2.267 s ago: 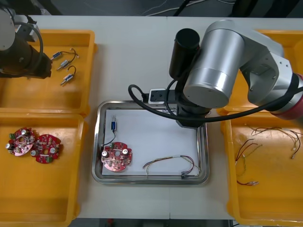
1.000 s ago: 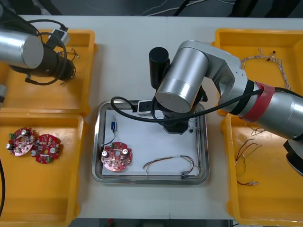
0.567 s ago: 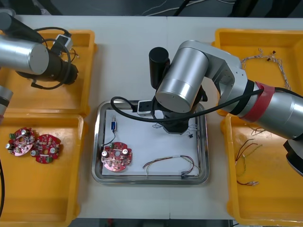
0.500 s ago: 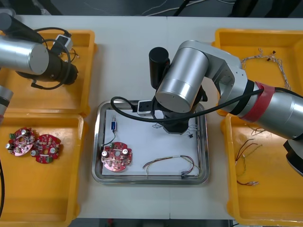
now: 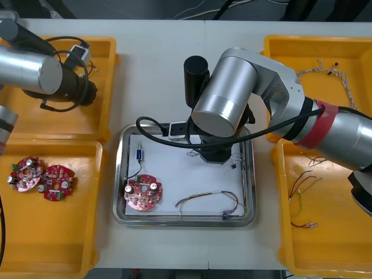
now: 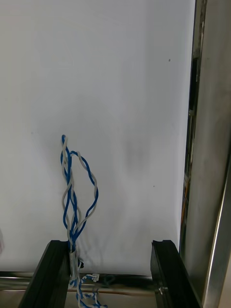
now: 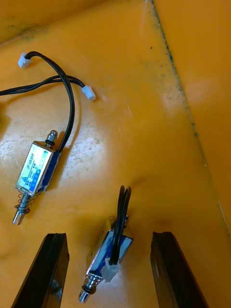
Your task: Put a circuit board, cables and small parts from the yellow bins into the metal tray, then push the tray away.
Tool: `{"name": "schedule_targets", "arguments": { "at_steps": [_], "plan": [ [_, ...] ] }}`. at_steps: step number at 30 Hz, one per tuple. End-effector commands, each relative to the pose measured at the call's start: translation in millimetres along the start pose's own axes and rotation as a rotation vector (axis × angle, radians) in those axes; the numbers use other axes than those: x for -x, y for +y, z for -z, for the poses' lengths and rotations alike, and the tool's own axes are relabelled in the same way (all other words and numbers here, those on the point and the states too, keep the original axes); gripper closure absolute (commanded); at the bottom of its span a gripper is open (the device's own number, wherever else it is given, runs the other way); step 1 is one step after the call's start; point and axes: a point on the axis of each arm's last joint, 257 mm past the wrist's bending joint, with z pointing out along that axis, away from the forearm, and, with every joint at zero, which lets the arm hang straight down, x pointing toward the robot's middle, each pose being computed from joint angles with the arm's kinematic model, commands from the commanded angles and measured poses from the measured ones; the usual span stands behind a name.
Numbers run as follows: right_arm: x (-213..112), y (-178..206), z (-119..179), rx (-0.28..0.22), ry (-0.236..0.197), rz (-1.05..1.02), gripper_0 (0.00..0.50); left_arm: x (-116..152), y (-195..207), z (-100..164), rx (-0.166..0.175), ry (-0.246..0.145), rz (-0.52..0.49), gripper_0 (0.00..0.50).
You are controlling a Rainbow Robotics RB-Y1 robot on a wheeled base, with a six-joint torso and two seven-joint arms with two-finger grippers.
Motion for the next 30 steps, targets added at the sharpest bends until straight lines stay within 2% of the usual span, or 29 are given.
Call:
{"name": "schedule_targets", "arguments": {
  "at_steps": [1, 4, 8, 9, 10, 15, 17, 22, 24, 25, 28, 29, 30],
  "plan": [
    [12.3, -12.8, 17.6, -0.017, -0.047, 0.029, 0.021, 1.3, -15.5, -3.5, -0.022, -0.009, -0.074, 0.000],
    [11.9, -12.4, 17.2, -0.014, -0.047, 0.031, 0.026, 0.7, -15.3, -3.8, -0.022, -0.008, -0.072, 0.000],
    [11.6, -14.1, 17.5, -0.021, -0.045, 0.033, 0.064, -4.0, -14.1, -5.7, -0.020, 0.000, -0.067, 0.000],
    [12.3, -13.7, 17.5, -0.021, -0.047, 0.034, 0.110, -4.0, -14.1, -5.7, -0.020, 0.000, -0.067, 0.000],
    [12.2, -13.6, 17.3, -0.021, -0.045, 0.034, 0.129, -5.5, -13.6, -6.4, -0.018, 0.003, -0.067, 0.000],
    [12.7, -13.7, 17.6, -0.023, -0.044, 0.038, 0.129, -7.0, -14.5, -7.1, -0.019, 0.006, -0.068, 0.000],
    [11.8, -14.7, 17.3, -0.025, -0.043, 0.036, 0.129, -7.9, -14.5, -7.4, -0.019, 0.007, -0.067, 0.015],
    [11.5, -17.2, 19.5, -0.029, -0.045, 0.037, 0.129, -11.3, -15.6, -12.0, -0.015, -0.008, -0.072, 0.030],
    [10.3, -21.8, 24.4, -0.028, -0.053, 0.022, 0.128, -12.1, -15.0, -12.4, -0.011, -0.006, -0.074, 0.074],
    [9.3, -23.1, 25.7, -0.026, -0.055, 0.015, 0.129, -12.0, -15.6, -12.6, -0.011, -0.006, -0.072, 0.079],
    [5.9, -28.2, 33.1, -0.021, -0.061, -0.010, 0.088, -12.8, -13.5, -12.7, -0.005, -0.005, -0.074, 0.113],
    [4.5, -30.7, 37.6, -0.015, -0.065, -0.027, 0.088, -13.4, -13.5, -13.0, -0.005, -0.005, -0.072, 0.141],
    [2.0, -34.2, 43.5, -0.011, -0.068, -0.047, 0.077, -14.2, -14.8, -13.7, -0.007, -0.005, -0.074, 0.243]
  ]
}}
